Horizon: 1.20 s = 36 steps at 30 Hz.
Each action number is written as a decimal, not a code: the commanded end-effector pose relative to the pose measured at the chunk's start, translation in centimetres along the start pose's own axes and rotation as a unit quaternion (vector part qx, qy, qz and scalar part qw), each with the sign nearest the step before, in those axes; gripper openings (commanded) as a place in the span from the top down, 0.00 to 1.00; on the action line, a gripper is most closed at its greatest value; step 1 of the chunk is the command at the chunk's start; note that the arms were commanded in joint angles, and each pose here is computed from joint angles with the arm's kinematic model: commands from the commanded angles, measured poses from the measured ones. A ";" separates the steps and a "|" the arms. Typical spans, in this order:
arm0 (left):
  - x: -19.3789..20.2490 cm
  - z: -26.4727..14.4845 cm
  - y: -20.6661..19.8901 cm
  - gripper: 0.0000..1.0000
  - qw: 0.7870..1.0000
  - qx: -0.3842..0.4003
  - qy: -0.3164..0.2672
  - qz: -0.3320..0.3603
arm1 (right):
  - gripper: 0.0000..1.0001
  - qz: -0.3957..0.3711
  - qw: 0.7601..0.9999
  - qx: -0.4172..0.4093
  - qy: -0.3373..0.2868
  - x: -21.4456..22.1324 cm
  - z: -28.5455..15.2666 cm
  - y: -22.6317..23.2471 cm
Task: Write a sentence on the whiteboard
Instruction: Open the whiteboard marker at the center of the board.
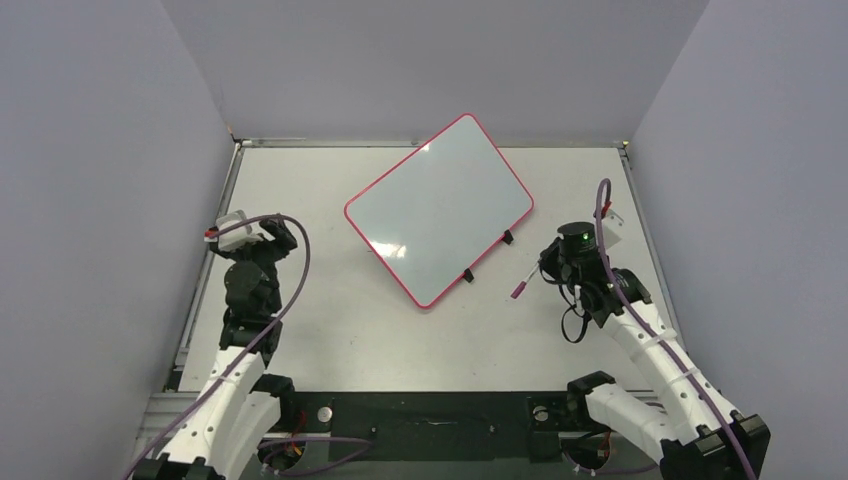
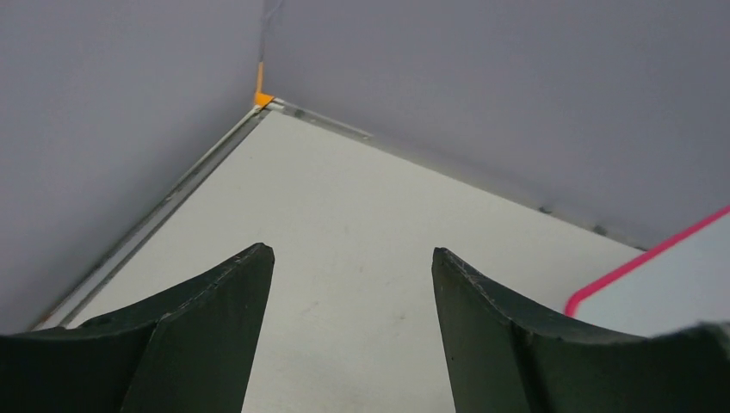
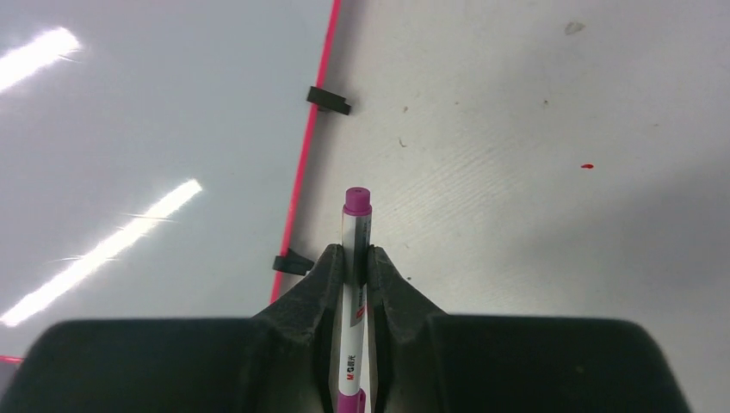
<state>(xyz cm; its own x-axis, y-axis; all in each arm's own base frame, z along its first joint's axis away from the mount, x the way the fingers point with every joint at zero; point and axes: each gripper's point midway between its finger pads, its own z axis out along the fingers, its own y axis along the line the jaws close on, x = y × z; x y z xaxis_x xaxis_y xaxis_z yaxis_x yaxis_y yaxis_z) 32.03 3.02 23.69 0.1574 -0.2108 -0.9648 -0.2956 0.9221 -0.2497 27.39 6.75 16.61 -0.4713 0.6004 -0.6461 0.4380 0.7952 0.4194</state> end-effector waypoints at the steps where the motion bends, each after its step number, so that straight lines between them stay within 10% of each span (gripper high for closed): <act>1: -4.2 -1.7 -5.0 0.34 0.989 0.102 0.016 -0.107 | 1.00 0.044 0.995 -0.077 -0.048 -3.5 -2.5 4.2; 6: -7.6 -3.3 -10.2 0.34 0.959 0.218 0.042 -0.174 | 1.00 0.070 0.985 -0.142 -0.072 -4.6 -4.7 7.8; 13: -9.0 -9.6 -18.3 0.42 0.852 0.481 0.087 -0.188 | 1.00 0.072 0.977 -0.184 -0.084 -4.9 -7.5 12.4; 25: -7.9 -18.9 -26.6 0.43 0.707 0.681 0.150 -0.116 | 1.00 0.059 0.962 -0.248 -0.098 -6.0 -12.0 18.5; 36: -4.7 -22.1 -30.9 0.43 0.656 0.723 0.197 -0.086 | 1.00 0.040 0.958 -0.266 -0.096 -5.0 -13.5 20.2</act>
<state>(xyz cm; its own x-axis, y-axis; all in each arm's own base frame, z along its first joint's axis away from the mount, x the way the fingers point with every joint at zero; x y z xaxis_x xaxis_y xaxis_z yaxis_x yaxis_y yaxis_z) 19.96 -30.28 33.20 -0.3238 -0.1739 -0.9300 0.9161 0.1881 -0.3541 28.31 20.70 34.57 -0.3257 0.6546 -0.6822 0.0201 0.7262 0.6872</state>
